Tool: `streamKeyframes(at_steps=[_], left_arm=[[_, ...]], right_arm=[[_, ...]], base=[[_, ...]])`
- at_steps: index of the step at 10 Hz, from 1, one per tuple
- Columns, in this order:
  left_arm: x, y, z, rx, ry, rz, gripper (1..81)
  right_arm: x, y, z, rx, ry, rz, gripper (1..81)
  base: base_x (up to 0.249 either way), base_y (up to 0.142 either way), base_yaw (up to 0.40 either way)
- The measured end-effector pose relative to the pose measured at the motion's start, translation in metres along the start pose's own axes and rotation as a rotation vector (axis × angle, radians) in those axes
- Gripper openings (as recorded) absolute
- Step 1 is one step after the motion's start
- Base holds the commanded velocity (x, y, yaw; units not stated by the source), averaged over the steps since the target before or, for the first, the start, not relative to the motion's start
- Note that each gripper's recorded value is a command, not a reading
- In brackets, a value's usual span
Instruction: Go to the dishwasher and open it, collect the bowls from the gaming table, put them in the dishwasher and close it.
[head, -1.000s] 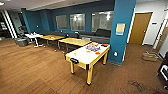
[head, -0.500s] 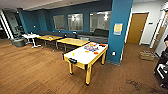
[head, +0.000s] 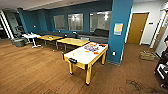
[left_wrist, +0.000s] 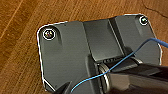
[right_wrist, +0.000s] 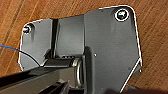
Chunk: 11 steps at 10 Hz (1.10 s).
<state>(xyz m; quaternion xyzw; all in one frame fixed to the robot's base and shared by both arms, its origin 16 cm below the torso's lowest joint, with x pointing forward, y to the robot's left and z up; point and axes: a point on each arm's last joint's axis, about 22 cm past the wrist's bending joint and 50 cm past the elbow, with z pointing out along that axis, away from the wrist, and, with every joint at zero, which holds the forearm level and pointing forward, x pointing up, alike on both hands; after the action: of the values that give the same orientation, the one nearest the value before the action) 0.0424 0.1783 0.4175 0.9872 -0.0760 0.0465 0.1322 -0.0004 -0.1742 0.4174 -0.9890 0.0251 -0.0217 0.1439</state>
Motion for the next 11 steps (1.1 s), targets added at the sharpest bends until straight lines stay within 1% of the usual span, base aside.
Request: streamKeyframes(at_steps=[1, 3, 4, 5, 6, 7, 8, 11], left_arm=[[0.000, 0.000, 0.000, 0.000, -0.001, 0.000, 81.1], [-0.017, 0.002, -0.001, -0.001, -0.017, -0.001, 81.1], [-0.007, 0.000, 0.000, 0.000, -0.009, 0.001, 81.1], [0.004, -0.001, 0.000, 0.001, 0.006, 0.004, 81.1], [0.006, -0.001, 0.000, 0.001, 0.011, 0.005, 81.1], [-0.002, 0.000, 0.000, 0.000, -0.001, 0.003, 81.1], [-0.005, 0.000, 0.000, 0.000, -0.006, 0.002, 81.1], [-0.002, -0.002, -0.001, 0.003, -0.002, 0.002, 81.1]], right_arm=[[0.000, 0.000, 0.000, 0.000, -0.001, 0.000, 81.1], [-0.017, 0.000, 0.000, 0.000, -0.019, 0.003, 81.1], [-0.008, 0.000, 0.000, 0.000, -0.012, 0.001, 81.1], [0.003, 0.000, 0.000, 0.000, 0.004, -0.002, 81.1], [0.008, 0.000, 0.000, 0.001, 0.013, -0.003, 81.1], [0.004, -0.001, 0.000, 0.002, 0.007, -0.002, 81.1], [-0.001, -0.001, 0.000, 0.002, -0.001, -0.001, 81.1], [0.000, -0.001, 0.000, 0.002, 0.001, -0.001, 81.1]], base=[[0.097, 0.000, 0.000], [0.121, 0.000, 0.000], [0.131, 0.000, 0.000], [0.131, 0.000, 0.000], [0.131, 0.000, 0.000], [0.131, 0.000, 0.000], [0.131, 0.000, 0.000], [0.131, 0.000, 0.000]])
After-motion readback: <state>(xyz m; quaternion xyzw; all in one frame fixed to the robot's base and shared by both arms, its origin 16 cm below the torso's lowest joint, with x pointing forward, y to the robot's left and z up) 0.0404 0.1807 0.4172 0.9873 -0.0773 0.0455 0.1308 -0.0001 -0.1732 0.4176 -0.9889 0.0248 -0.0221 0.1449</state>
